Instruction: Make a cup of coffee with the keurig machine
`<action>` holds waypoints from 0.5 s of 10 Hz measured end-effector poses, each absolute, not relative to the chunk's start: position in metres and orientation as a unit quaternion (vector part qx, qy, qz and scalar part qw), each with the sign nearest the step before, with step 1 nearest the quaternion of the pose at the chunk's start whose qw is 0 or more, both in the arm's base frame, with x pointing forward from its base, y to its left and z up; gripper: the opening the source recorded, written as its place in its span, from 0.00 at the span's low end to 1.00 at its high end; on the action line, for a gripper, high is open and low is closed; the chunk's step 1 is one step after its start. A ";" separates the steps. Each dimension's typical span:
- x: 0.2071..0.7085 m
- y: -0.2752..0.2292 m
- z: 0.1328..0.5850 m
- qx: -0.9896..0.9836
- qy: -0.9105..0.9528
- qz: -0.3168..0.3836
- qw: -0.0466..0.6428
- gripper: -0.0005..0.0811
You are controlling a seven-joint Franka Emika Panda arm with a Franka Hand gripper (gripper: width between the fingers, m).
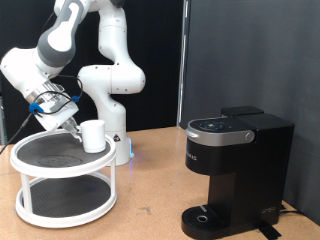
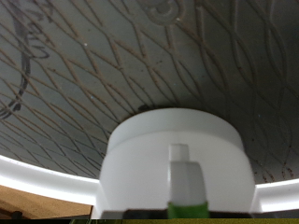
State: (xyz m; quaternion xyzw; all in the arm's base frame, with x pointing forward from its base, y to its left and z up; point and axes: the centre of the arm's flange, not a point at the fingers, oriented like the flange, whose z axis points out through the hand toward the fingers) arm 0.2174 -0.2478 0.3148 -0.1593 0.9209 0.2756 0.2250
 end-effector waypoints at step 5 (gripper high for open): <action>0.211 -0.248 0.330 -0.143 0.913 0.321 0.210 0.10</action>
